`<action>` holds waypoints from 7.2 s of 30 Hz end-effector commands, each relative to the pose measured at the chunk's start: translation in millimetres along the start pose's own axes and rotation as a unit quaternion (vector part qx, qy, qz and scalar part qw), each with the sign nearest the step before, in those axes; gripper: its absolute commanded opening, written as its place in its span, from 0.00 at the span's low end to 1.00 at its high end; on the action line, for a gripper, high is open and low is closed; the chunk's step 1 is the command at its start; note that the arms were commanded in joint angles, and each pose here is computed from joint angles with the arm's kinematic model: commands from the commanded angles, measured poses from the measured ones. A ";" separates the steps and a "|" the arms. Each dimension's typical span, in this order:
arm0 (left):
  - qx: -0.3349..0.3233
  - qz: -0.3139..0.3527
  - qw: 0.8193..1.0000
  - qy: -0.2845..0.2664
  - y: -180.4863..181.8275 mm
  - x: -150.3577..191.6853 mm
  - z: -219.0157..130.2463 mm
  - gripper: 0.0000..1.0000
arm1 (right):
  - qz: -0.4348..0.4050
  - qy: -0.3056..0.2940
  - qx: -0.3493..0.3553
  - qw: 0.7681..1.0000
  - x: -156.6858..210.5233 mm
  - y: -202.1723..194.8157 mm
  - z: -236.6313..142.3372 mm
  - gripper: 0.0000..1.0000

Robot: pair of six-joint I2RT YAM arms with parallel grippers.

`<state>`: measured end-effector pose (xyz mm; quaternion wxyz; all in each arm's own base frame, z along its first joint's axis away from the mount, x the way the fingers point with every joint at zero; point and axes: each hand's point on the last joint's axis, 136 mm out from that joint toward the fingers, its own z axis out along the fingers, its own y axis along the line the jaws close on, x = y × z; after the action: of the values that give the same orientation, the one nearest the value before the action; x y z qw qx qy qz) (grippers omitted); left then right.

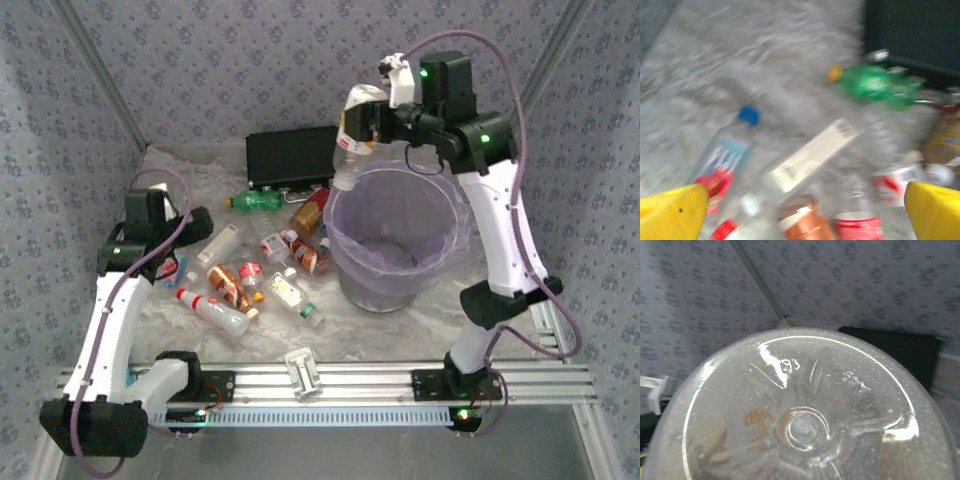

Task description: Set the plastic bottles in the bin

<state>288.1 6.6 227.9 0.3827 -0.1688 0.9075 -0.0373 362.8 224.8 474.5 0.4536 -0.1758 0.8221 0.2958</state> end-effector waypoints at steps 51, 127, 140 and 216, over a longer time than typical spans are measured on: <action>-0.207 -0.016 0.975 0.073 96.6 39.2 55.8 1.00 | 0.048 0.334 0.179 0.924 307.2 -128.2 77.0 0.81; 0.337 -0.148 0.930 0.012 -120.2 -82.2 -4.0 0.59 | -0.093 0.067 -0.129 0.985 98.9 80.7 21.2 0.90; 0.494 -0.161 0.854 0.002 -228.4 -94.7 -79.1 0.59 | -0.129 0.086 -0.210 0.965 105.3 133.7 94.1 1.00; 0.206 -0.109 0.972 0.035 -106.7 11.5 17.4 1.00 | 0.109 0.404 0.145 0.896 290.0 -69.4 6.2 0.30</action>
<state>327.0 -103.5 230.9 0.3665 -0.1810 0.8667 -0.2858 250.8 162.2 213.5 0.0710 -0.1376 0.9822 0.1067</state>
